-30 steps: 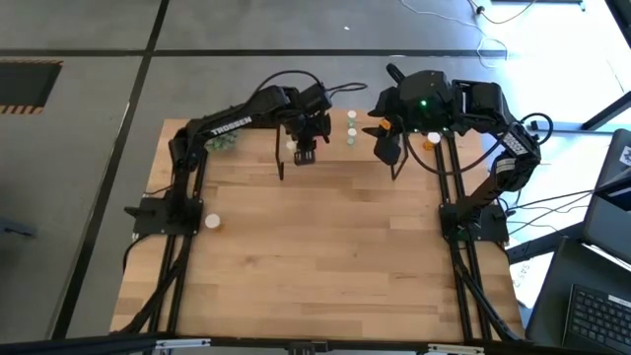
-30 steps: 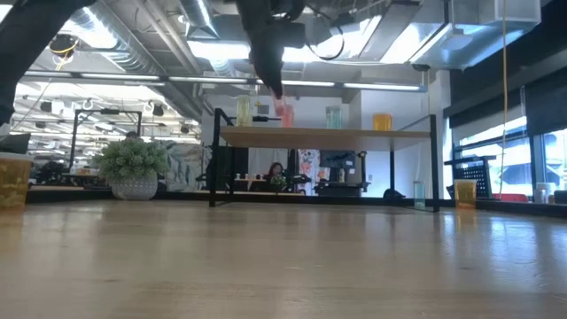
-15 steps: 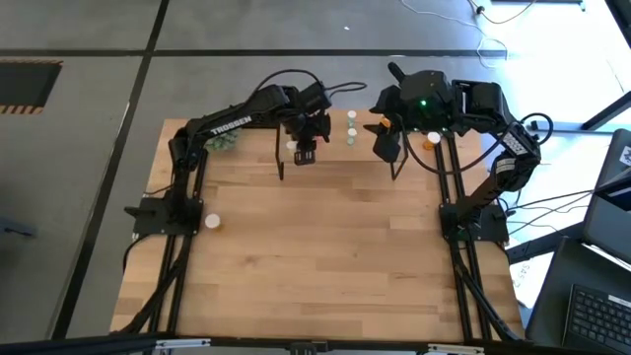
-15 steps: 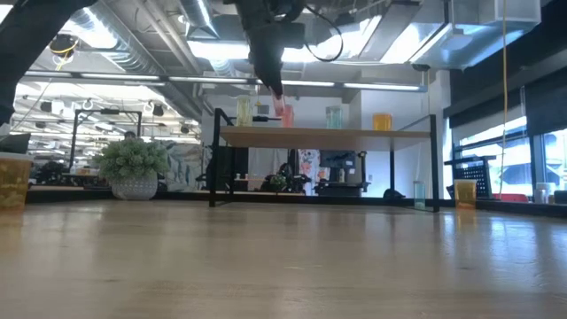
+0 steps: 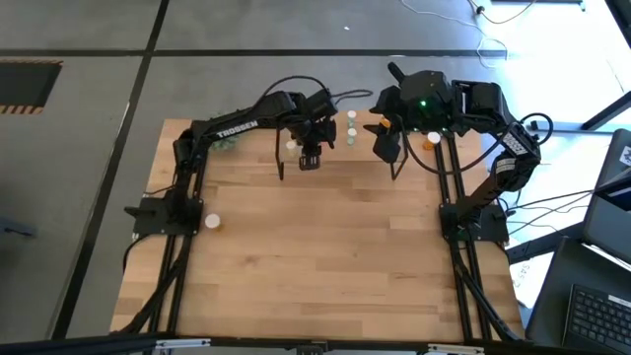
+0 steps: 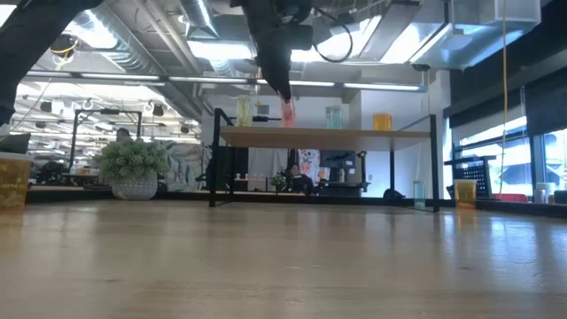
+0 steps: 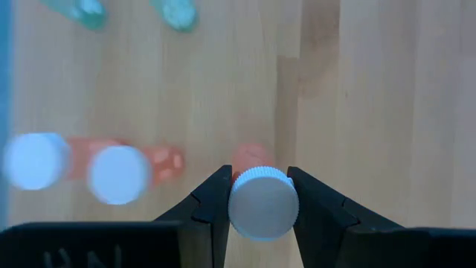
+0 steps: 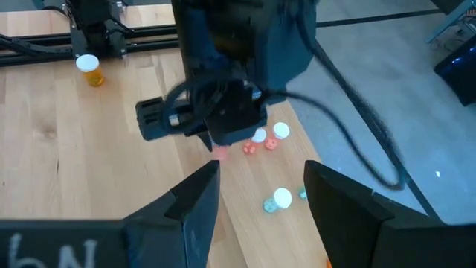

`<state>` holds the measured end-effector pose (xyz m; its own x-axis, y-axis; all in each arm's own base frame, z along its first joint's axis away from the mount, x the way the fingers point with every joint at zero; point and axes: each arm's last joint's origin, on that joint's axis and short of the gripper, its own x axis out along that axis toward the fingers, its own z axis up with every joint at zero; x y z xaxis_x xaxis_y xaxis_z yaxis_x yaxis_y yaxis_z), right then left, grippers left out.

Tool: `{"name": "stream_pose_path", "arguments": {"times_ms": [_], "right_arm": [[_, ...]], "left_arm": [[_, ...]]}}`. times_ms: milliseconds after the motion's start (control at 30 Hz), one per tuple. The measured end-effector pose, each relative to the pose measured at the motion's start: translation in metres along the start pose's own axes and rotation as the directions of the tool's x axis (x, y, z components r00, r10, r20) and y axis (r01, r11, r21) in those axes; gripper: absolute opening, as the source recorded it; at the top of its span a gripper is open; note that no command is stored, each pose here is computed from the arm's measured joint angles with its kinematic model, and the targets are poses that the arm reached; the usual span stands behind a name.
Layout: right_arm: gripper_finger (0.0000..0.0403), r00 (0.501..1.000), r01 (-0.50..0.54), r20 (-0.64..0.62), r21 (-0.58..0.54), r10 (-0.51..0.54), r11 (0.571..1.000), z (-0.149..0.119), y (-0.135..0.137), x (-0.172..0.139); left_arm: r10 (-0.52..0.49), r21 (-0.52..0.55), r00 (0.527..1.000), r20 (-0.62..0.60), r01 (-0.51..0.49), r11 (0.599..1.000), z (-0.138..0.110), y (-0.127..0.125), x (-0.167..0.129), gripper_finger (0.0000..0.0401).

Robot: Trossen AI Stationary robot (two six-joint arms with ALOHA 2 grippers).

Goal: Pick and place medicine bottles onto shelf by color
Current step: Put the pink pill bottle on the shelf aligned with the other pink pill bottles

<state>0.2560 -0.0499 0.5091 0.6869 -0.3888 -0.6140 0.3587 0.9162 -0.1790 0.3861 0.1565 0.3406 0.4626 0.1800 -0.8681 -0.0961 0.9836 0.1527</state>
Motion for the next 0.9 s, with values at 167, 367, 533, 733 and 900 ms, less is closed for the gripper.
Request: {"name": "stream_pose_path", "arguments": {"times_ms": [167,367,533,733,900], "right_arm": [[0.0198,1.000,0.000,0.001,0.001,0.000,1.000,0.0001,0.0000,0.0000],[0.0198,1.000,0.000,0.002,0.002,0.000,1.000,0.0002,0.0000,0.0000],[0.0198,1.000,0.000,0.002,0.002,0.000,1.000,0.0002,0.0000,0.0000],[0.0198,1.000,0.000,0.003,0.002,0.000,1.000,0.0003,0.0000,0.0000],[0.0198,1.000,0.000,0.004,0.002,0.000,1.000,0.0004,0.0000,0.0000]], "left_arm": [[0.019,0.023,1.000,-0.012,-0.018,1.000,0.0002,-0.0023,0.0007,0.0110],[0.019,0.024,1.000,-0.015,-0.019,1.000,0.0000,-0.0021,0.0013,0.0110],[0.034,0.025,0.999,-0.020,-0.033,0.999,-0.0002,-0.0016,0.0012,0.0110],[0.040,0.018,0.998,-0.038,-0.040,0.999,-0.0027,0.0015,0.0012,0.0110],[0.040,0.011,0.998,-0.052,-0.039,0.999,-0.0051,0.0043,0.0011,0.0110]]}}
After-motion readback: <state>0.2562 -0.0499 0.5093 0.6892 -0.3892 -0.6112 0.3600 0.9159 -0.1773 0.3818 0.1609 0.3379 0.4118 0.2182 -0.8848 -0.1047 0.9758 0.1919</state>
